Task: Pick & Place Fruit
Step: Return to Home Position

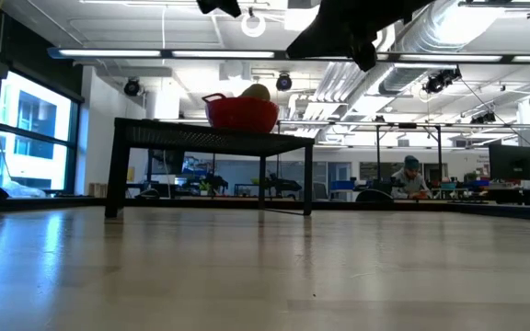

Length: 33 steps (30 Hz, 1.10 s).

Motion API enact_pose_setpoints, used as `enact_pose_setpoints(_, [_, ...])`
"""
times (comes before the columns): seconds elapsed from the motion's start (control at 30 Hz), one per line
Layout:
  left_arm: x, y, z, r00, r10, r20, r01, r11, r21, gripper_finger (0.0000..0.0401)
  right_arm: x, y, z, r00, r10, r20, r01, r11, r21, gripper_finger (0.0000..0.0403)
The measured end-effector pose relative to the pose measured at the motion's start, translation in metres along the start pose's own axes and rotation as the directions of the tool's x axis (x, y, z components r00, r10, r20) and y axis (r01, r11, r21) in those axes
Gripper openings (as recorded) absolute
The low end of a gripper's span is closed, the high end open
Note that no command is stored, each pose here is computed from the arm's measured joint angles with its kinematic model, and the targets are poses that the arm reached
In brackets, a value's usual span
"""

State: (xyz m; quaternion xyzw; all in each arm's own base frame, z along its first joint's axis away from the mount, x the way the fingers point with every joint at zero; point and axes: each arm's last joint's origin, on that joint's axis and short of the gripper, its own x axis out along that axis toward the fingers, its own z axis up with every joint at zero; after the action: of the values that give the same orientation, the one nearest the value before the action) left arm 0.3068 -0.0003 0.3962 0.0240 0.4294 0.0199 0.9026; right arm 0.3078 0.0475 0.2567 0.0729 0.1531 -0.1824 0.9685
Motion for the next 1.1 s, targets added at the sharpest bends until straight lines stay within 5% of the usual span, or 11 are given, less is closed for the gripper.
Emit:
enact_pose_setpoints(0.17, [0.006,0.000,0.001,0.999,0.012,0.033,-0.012,1.000,-0.022,0.0000,0.002,-0.004,0.000,1.000,-0.012,-0.005,0.012,1.000,-0.002,0.0002])
enact_pose_setpoints(0.33, [0.013,-0.004,-0.003,0.970,0.023,0.241,-0.020,1.000,-0.016,0.0000,0.001,-0.003,-0.001,1.000,-0.014,-0.020,0.014,1.000,-0.008,0.0002])
enact_pose_setpoints(0.67, [0.040,-0.024,-0.069,0.956,-0.113,0.272,0.108,0.994,0.033,0.0000,-0.001,-0.001,-0.009,0.996,-0.019,-0.082,0.017,1.000,-0.022,0.0002])
enact_pose_setpoints(0.87, [0.027,-0.034,-0.099,0.861,-0.114,0.495,0.088,0.993,0.076,0.0000,-0.001,-0.002,-0.009,0.996,-0.024,-0.080,0.023,1.000,-0.022,0.0002])
enact_pose_setpoints(1.1, [0.011,-0.028,-0.141,0.825,-0.081,0.559,0.064,0.997,0.050,0.0000,-0.001,-0.002,-0.009,0.996,-0.026,-0.085,0.024,0.999,-0.022,0.0002])
